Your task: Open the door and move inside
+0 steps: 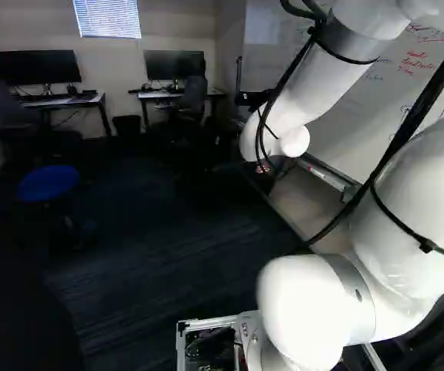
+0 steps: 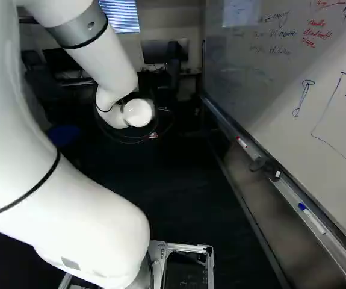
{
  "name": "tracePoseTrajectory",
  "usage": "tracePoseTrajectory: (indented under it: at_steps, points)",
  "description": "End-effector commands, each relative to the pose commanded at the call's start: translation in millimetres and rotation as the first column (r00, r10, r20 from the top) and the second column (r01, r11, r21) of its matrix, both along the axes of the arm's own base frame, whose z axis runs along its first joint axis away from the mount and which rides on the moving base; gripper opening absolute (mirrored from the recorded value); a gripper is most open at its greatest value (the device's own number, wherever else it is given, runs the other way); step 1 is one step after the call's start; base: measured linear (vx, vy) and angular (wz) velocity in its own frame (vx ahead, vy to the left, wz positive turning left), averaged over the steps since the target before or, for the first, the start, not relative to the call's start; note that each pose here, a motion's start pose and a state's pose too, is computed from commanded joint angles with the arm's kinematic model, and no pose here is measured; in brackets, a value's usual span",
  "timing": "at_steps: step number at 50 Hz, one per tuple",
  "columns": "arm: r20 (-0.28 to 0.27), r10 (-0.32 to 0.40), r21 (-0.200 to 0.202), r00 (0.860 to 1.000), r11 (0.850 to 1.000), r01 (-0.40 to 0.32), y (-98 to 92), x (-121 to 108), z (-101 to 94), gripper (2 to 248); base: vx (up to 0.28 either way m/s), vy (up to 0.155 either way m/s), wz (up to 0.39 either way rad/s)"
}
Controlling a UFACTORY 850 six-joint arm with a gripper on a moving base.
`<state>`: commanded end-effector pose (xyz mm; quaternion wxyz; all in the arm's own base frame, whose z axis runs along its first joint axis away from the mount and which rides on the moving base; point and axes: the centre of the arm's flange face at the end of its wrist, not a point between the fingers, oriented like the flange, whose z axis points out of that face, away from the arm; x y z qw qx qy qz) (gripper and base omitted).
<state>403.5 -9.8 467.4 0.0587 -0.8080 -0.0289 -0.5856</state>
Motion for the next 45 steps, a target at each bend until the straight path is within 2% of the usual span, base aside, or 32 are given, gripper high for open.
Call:
tracePoseTrajectory:
  at_steps: [15, 45]
  points:
    - [0.000, 0.000, 0.000, 1.000, 1.000, 0.000, 0.0, 0.0, 0.0, 247, 0.235, 0.019, 0.069]
    - [0.000, 0.000, 0.000, 1.000, 1.000, 0.000, 0.0, 0.0, 0.0, 247, 0.256, 0.041, 0.171]
